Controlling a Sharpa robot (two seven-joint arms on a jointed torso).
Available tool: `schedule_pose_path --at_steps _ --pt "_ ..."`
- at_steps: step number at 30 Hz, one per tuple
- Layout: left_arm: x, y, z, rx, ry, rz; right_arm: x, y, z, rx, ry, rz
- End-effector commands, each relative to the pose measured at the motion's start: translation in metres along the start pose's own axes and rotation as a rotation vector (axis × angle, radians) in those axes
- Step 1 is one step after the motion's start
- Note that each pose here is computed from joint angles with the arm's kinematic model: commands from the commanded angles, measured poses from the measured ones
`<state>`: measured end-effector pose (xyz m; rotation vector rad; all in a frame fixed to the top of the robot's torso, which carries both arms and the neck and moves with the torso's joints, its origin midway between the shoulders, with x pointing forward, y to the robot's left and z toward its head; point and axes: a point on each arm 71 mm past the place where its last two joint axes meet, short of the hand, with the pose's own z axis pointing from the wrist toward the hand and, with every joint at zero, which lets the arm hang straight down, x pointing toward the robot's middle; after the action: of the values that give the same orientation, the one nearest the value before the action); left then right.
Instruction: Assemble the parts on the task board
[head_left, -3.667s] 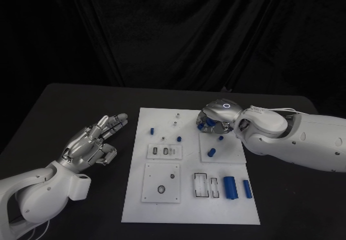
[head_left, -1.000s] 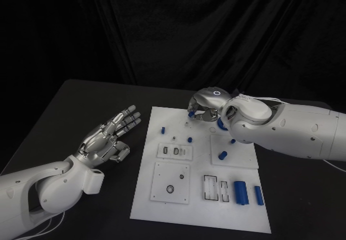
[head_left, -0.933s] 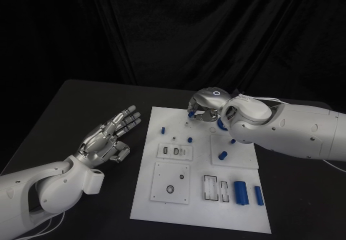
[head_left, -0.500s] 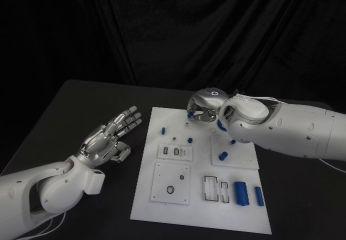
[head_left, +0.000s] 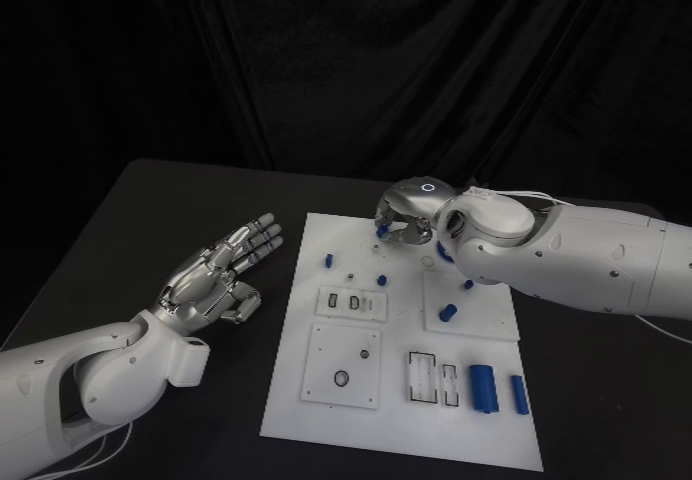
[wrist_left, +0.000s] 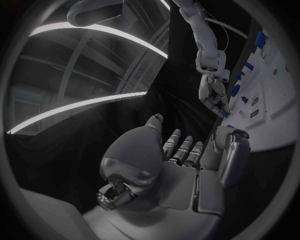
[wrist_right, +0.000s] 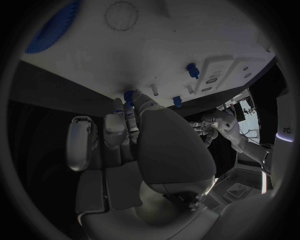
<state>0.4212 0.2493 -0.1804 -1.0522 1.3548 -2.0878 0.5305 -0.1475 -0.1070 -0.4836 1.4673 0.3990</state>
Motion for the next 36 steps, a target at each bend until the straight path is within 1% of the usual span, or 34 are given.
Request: schedule_pose_path --at_steps 1,7,10,13,17,21,25,28,31,33,36 --pt "0.0010 -0.0124 -0.0002 0.165 0.012 -0.019 0.005 -0.006 -0.001 0.042 0.045 -0.013" --pt "0.0005 -0.0124 -0.0005 0.164 0.011 -0.018 0.006 -0.007 -0.001 0.040 0.062 -0.017" --pt "0.0002 -0.0124 -0.0007 0.164 0.010 -0.018 0.006 -0.008 -0.001 0.034 0.054 -0.015" --pt "-0.0001 -0.0125 -0.0011 0.163 0.009 -0.018 0.004 -0.009 -0.002 0.027 0.026 -0.010" --pt "-0.0012 -0.0135 -0.0029 0.164 0.005 -0.015 -0.003 -0.013 -0.007 0.014 -0.050 0.006" --pt "-0.0018 -0.0141 -0.0042 0.164 0.001 -0.013 -0.017 -0.022 -0.019 0.011 -0.124 0.014" --pt "-0.0026 -0.0139 -0.0049 0.162 -0.001 -0.012 -0.033 -0.036 -0.039 0.024 -0.186 0.025" --pt "-0.0028 -0.0137 -0.0050 0.162 -0.002 -0.012 -0.041 -0.045 -0.055 0.041 -0.213 0.039" --pt "-0.0032 -0.0131 -0.0048 0.160 -0.002 -0.011 -0.045 -0.056 -0.072 0.074 -0.216 0.054" --pt "-0.0034 -0.0125 -0.0046 0.159 -0.002 -0.011 -0.044 -0.063 -0.083 0.103 -0.196 0.065" --pt "-0.0033 -0.0118 -0.0042 0.158 -0.001 -0.012 -0.041 -0.073 -0.094 0.145 -0.159 0.079"
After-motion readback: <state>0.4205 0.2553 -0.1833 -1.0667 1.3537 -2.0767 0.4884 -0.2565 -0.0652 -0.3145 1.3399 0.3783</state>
